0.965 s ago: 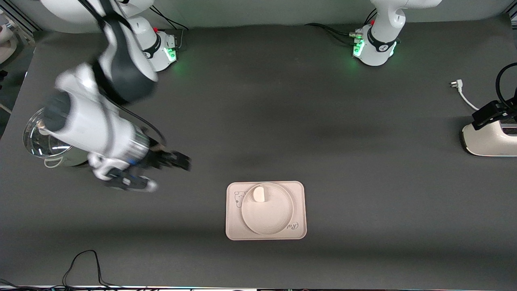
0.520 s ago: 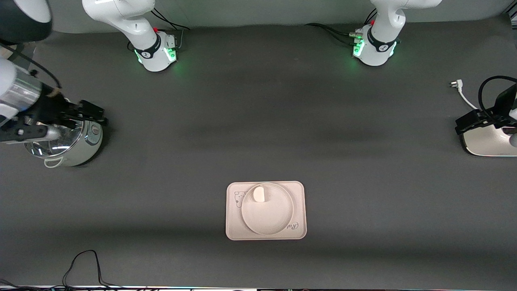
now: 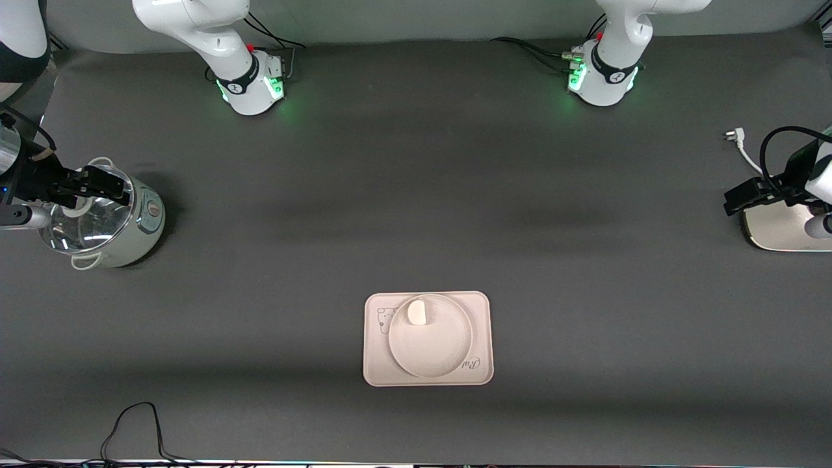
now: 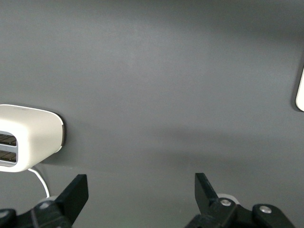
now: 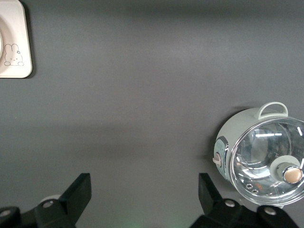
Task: Place bun in plate and plate on tray
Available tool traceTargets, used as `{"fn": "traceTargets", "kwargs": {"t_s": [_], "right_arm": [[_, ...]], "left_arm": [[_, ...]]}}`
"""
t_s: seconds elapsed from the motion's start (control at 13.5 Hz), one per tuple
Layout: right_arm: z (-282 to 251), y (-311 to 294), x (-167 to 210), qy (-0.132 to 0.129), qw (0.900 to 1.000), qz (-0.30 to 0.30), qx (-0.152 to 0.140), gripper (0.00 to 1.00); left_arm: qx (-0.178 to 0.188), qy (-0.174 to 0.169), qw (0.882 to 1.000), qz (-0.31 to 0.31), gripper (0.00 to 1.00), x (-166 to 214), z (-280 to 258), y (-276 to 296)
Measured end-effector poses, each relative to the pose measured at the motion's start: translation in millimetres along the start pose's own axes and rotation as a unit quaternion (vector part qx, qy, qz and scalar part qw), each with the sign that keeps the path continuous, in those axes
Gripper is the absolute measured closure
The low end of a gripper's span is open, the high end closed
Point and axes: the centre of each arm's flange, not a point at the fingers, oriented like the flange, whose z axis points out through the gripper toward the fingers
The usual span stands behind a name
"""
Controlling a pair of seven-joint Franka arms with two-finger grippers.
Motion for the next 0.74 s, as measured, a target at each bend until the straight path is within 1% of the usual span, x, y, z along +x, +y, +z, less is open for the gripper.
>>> {"fn": "traceTargets", "kwargs": {"t_s": [0.45,0.74], "right_arm": [[4,7,0,-0.003,1.000,0.006,0.000,0.00],[4,7,0,-0.004,1.000,0.006,0.000,0.00]], "left_arm": [[-0.001,0.002,1.000,0.011,0.00,-2,-3,10],[-0.001,-0.004,0.999,0.052,0.00,-9,-10,9]]}}
